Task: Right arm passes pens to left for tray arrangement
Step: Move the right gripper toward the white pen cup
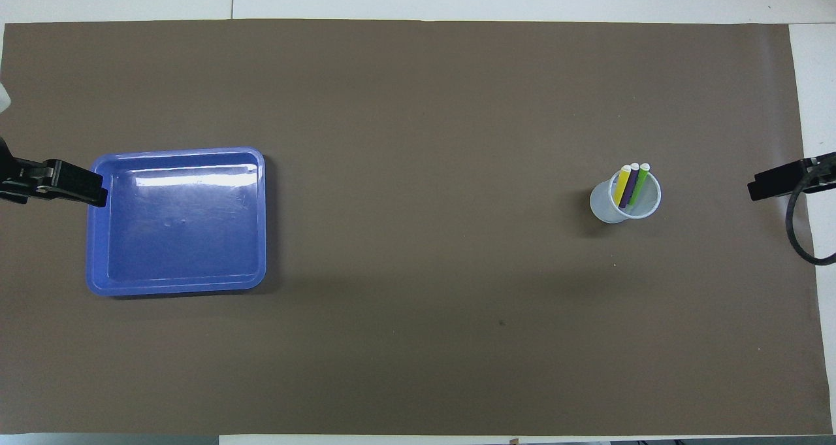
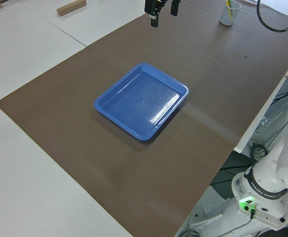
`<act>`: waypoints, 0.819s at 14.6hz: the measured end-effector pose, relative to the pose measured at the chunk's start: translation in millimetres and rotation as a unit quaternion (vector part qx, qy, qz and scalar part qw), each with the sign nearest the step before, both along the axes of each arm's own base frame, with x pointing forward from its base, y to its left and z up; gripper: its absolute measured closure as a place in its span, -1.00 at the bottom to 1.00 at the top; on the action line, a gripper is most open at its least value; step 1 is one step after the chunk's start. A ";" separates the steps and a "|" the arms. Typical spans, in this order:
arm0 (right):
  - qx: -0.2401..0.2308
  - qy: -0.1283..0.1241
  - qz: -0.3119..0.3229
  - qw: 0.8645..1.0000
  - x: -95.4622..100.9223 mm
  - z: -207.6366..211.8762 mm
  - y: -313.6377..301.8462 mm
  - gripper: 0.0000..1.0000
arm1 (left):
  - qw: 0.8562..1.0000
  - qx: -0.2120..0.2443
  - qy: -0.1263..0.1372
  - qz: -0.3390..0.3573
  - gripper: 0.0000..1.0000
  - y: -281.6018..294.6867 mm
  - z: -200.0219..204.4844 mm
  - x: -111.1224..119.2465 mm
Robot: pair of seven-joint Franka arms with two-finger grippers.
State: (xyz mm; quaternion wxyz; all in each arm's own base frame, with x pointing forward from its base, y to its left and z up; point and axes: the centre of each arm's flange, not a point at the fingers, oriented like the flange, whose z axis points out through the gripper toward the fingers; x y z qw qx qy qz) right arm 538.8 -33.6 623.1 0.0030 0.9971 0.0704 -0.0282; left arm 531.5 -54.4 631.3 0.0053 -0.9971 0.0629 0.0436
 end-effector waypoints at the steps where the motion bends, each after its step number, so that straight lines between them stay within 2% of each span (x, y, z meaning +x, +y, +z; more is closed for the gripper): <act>1: 0.000 0.000 0.000 1.000 0.0 0.0 0.0 -1.00 | 1.000 0.000 0.000 0.000 -1.00 0.1 0.0 0.0; 7: 0.003 0.000 0.012 1.000 0.4 0.0 7.8 -1.00 | 1.000 0.000 0.000 0.000 -1.00 0.2 0.0 0.0; 9: 0.019 -0.008 0.076 0.997 2.7 0.9 19.6 -1.00 | 1.000 0.000 0.000 0.001 -1.00 0.6 0.0 0.1; 12: 0.051 -0.051 0.182 0.981 15.6 1.0 36.2 -1.00 | 1.000 0.000 0.000 0.001 -1.00 0.8 0.0 0.1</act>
